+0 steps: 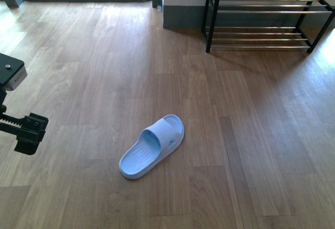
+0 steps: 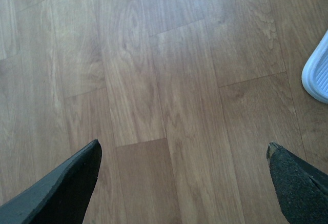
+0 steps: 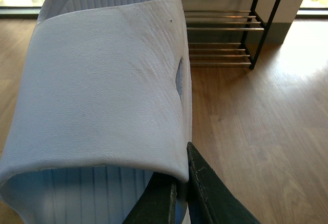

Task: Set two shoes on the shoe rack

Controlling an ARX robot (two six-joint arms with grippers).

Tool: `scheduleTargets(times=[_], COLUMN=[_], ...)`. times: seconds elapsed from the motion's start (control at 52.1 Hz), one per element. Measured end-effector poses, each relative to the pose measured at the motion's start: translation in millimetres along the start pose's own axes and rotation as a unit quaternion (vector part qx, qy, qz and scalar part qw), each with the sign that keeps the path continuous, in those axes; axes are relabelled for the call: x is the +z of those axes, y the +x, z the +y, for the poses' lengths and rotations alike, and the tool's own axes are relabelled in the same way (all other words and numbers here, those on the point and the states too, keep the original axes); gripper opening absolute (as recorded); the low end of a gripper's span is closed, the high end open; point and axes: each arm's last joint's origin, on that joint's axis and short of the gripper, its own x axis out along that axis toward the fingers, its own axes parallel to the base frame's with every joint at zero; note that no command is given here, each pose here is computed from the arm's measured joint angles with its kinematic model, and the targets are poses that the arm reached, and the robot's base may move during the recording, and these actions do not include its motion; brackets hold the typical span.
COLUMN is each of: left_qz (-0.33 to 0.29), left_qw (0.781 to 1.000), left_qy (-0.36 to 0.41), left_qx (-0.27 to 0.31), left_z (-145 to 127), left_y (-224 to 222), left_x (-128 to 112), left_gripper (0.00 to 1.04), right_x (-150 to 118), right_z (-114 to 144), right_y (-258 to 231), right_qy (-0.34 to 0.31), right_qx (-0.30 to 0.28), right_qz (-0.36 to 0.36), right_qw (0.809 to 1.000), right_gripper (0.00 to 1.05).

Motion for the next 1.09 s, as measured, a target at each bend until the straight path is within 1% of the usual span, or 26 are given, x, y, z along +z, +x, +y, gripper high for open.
scheduleTargets(times=[0.23,0.365,0.442,0.634,0.883,1.095], left_qz=[-0.014,-0.027,-0.05,-0.076,-0.072,-0.069], left_qw=[0.999,0.999,0.998,0.994,0.991,0.985], left_qy=[0.031,0.039,0.044,0.053,0.056,0.058], left_qx=[0.005,-0.004,-0.02,-0.055,-0.095,-0.148], left_z=[-0.7,-4.2,-9.2,-20.2,-32.8,-46.4], left_y=[23.3,34.4,39.4,48.7,65.2,78.6], left_x=[9.6,13.7,17.3,26.8,31.4,34.7], left_gripper=[0.95,0.95,0.95,0.95,0.95,0.95], right_x=[0.0,0.0,0.0,0.0,0.0,0.0], right_z=[0.0,0.0,0.0,0.0,0.0,0.0], right_y=[0.0,0.0,0.0,0.0,0.0,0.0], right_qy=[0.0,0.0,0.0,0.0,0.0,0.0], right_qx=[0.0,0.0,0.0,0.0,0.0,0.0], right_qz=[0.0,0.0,0.0,0.0,0.0,0.0], right_qw=[1.0,1.0,1.0,1.0,1.0,1.0], right_gripper=[0.02,0.02,0.02,0.02,0.02,0.02])
